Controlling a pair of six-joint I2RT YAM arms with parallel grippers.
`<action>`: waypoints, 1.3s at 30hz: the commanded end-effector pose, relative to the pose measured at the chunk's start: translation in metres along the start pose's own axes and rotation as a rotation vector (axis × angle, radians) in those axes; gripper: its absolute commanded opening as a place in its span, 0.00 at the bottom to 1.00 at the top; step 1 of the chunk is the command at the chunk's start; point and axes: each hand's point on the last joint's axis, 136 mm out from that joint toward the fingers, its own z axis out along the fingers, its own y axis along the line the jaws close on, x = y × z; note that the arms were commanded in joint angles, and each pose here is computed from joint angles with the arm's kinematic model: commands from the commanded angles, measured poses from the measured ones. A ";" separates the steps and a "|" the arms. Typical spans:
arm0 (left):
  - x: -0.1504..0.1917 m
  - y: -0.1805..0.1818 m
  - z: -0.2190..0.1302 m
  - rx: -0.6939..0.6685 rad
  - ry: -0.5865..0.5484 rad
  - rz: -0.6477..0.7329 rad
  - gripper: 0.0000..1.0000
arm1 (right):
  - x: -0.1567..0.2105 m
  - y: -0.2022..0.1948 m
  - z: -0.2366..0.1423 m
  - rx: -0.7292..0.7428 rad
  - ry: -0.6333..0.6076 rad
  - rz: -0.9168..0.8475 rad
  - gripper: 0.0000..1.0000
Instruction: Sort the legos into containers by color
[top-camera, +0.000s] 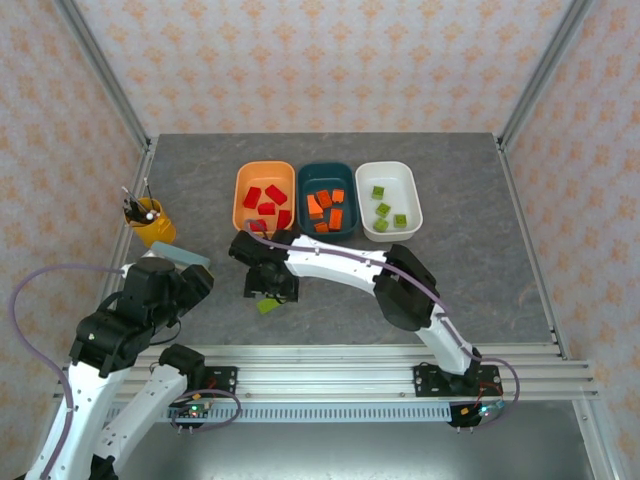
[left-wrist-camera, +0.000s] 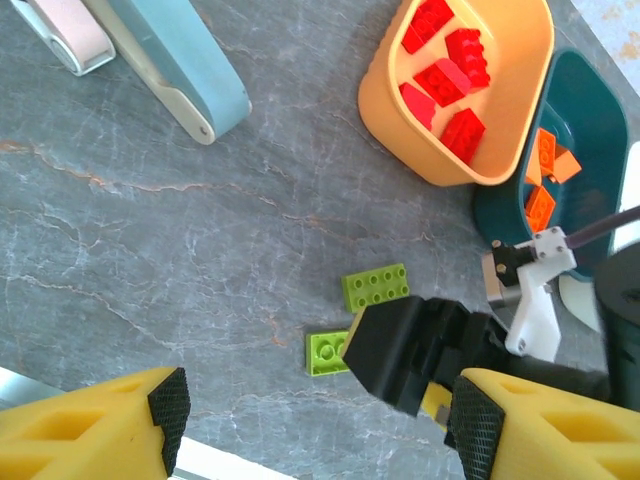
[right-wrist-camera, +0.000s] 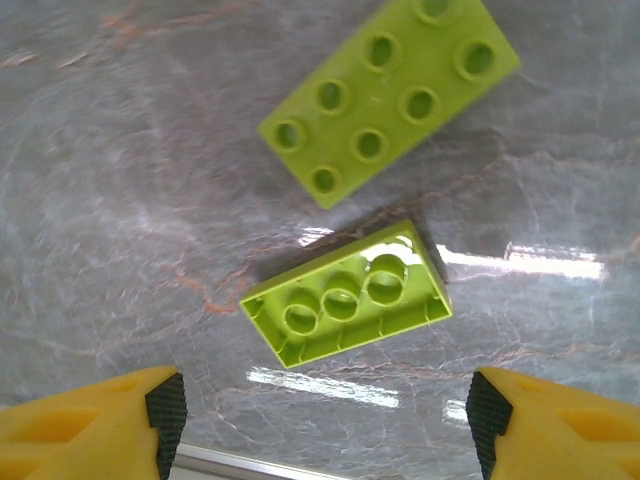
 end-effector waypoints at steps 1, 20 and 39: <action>0.000 -0.008 -0.013 0.061 0.000 0.064 0.72 | 0.001 0.001 0.010 -0.012 0.030 0.261 0.77; 0.014 0.001 -0.039 0.130 0.018 0.079 0.73 | 0.004 -0.002 0.056 0.035 0.018 0.634 0.65; 0.027 -0.006 -0.030 0.186 0.073 0.056 0.73 | -0.017 -0.013 0.026 0.051 -0.110 0.520 0.30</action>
